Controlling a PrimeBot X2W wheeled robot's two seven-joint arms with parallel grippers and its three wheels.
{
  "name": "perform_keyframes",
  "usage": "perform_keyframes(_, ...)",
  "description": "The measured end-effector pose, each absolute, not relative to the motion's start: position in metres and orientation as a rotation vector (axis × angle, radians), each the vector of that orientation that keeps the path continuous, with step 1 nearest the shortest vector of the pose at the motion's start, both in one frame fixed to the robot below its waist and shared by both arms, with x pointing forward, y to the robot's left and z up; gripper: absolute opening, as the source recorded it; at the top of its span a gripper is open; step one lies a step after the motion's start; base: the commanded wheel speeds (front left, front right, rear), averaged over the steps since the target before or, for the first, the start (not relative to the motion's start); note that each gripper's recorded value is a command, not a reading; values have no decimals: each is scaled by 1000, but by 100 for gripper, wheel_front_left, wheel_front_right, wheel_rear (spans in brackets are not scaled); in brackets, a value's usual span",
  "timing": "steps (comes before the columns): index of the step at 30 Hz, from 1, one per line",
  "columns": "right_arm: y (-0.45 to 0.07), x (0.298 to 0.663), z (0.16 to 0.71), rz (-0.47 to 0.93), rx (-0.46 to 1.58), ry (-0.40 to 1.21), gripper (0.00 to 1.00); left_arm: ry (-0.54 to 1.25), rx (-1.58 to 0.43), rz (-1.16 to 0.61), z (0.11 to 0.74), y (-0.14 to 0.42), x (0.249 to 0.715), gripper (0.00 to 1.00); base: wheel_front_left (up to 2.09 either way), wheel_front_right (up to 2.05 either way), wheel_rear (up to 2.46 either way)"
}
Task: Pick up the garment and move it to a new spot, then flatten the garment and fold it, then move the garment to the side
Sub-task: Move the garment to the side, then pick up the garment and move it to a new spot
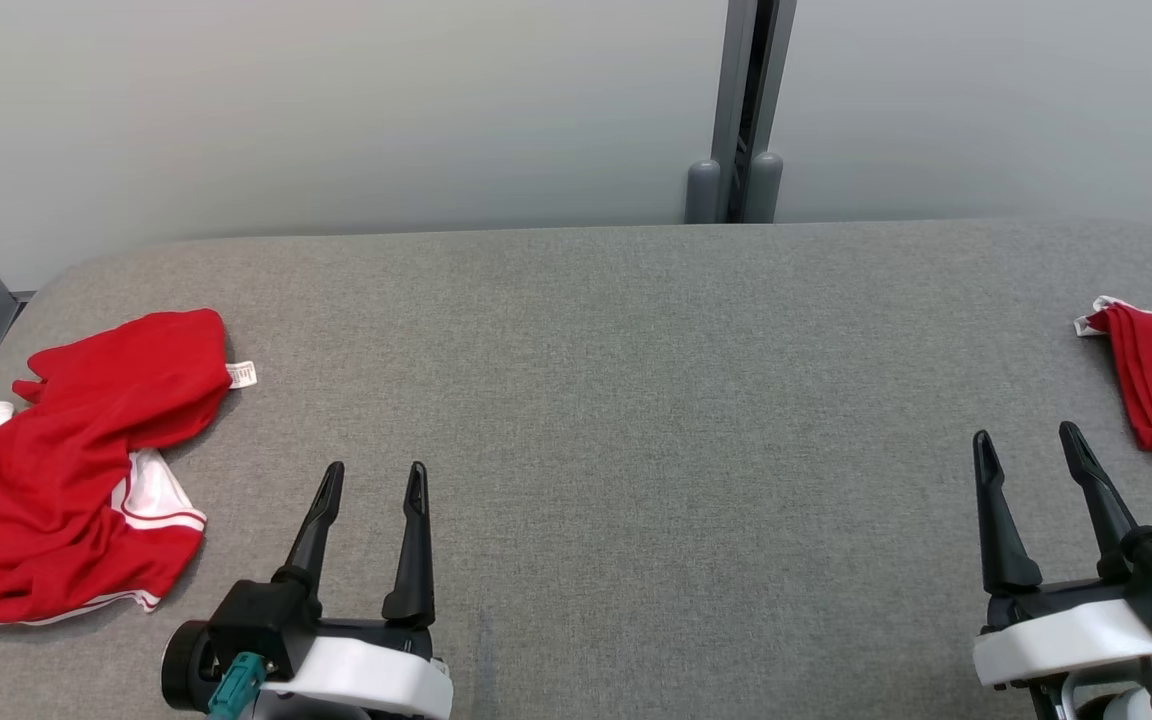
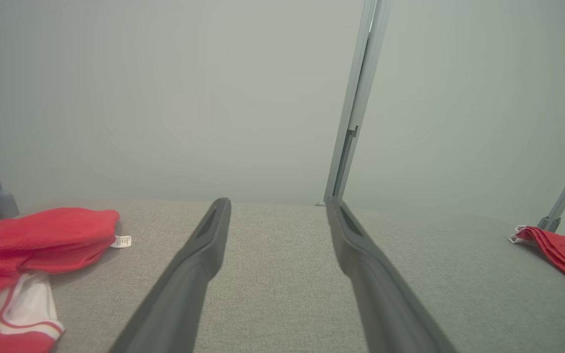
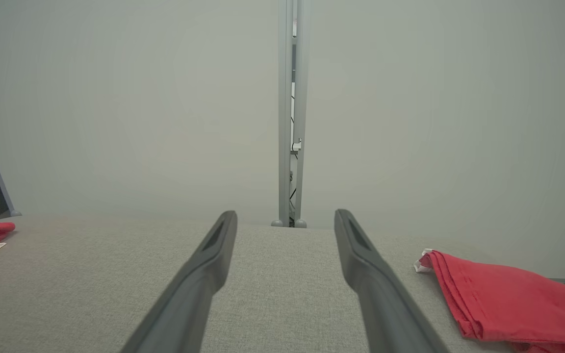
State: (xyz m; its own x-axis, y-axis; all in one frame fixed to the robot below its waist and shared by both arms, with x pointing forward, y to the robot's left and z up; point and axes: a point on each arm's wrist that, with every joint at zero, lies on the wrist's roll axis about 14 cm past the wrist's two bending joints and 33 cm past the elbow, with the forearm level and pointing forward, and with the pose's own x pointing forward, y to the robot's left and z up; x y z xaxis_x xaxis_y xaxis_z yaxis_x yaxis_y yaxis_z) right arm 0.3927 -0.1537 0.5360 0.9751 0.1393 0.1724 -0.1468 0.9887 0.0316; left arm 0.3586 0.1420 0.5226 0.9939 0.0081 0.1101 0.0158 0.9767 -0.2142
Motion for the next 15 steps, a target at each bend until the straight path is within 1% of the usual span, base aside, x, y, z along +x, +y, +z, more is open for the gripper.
perform_keyframes(15, -156, 394, 534, 136, 46, -167, 100, -102, -215, -16, 520, 138, 360, 100, 0, 0, 0)
